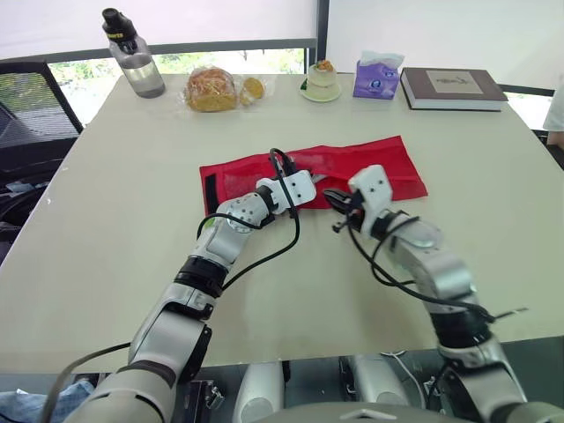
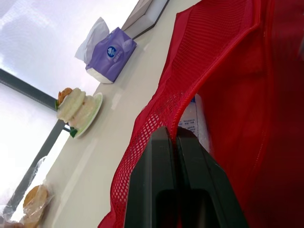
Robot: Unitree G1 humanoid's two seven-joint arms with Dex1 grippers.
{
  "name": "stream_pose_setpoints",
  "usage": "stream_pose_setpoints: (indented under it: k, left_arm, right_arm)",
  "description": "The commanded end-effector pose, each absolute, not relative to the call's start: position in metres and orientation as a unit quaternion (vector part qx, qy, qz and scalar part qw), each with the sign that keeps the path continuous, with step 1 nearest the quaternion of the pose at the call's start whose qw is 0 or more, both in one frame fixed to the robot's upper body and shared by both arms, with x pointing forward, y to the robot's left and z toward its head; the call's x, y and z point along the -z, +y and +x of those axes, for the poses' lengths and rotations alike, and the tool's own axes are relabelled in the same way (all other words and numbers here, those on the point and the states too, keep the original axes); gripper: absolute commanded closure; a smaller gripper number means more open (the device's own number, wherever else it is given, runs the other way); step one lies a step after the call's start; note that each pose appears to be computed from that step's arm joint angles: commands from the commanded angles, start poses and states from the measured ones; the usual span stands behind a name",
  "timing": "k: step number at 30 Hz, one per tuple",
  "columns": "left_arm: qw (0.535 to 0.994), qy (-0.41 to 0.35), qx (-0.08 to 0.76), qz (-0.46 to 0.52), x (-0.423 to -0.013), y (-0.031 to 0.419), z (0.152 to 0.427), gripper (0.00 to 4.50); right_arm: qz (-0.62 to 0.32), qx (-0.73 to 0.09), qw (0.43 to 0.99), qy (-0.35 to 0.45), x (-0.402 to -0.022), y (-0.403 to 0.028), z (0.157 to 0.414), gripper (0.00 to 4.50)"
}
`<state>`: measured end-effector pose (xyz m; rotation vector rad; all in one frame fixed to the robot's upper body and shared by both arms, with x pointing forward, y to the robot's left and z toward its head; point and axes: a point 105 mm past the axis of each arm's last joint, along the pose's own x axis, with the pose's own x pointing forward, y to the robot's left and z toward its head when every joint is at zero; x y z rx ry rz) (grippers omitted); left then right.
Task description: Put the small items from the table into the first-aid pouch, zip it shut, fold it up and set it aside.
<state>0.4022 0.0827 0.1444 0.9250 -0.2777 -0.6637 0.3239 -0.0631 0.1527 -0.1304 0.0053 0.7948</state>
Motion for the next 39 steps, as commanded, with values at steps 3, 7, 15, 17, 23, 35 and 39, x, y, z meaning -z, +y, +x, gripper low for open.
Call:
stream_pose_setpoints:
  k: [3, 7, 15, 17, 23, 35, 39]
  left_arm:
    - [0.841, -0.154, 0.3, 0.422, -0.158, 0.084, 0.403, 4.5]
    - [0.843, -0.151, 0.304, 0.418, -0.155, 0.084, 0.403, 4.5]
    - [0.844, -0.148, 0.304, 0.416, -0.155, 0.086, 0.406, 4.5]
    - [0.844, -0.147, 0.304, 0.416, -0.155, 0.087, 0.407, 4.5]
    - [0.844, -0.144, 0.306, 0.416, -0.155, 0.088, 0.41, 4.5]
    - [0.837, -0.145, 0.306, 0.429, -0.153, 0.087, 0.414, 4.5]
    - [0.835, -0.145, 0.307, 0.433, -0.153, 0.087, 0.414, 4.5]
  right_arm:
    - [-0.053, -0.42, 0.904, -0.062, -0.189, -0.104, 0.286, 4.42]
    - [-0.061, -0.412, 0.908, -0.054, -0.194, -0.135, 0.272, 4.19]
    - [-0.07, -0.4, 0.913, -0.024, -0.206, -0.182, 0.243, 0.38]
    - [-0.072, -0.401, 0.913, -0.023, -0.214, -0.193, 0.234, 0.04]
    - [-0.086, -0.408, 0.909, -0.006, -0.231, -0.213, 0.214, 0.04]
    - [-0.107, -0.398, 0.908, 0.076, -0.195, -0.19, 0.219, 0.04]
    - [-0.145, -0.375, 0.913, 0.075, -0.174, -0.163, 0.238, 0.04]
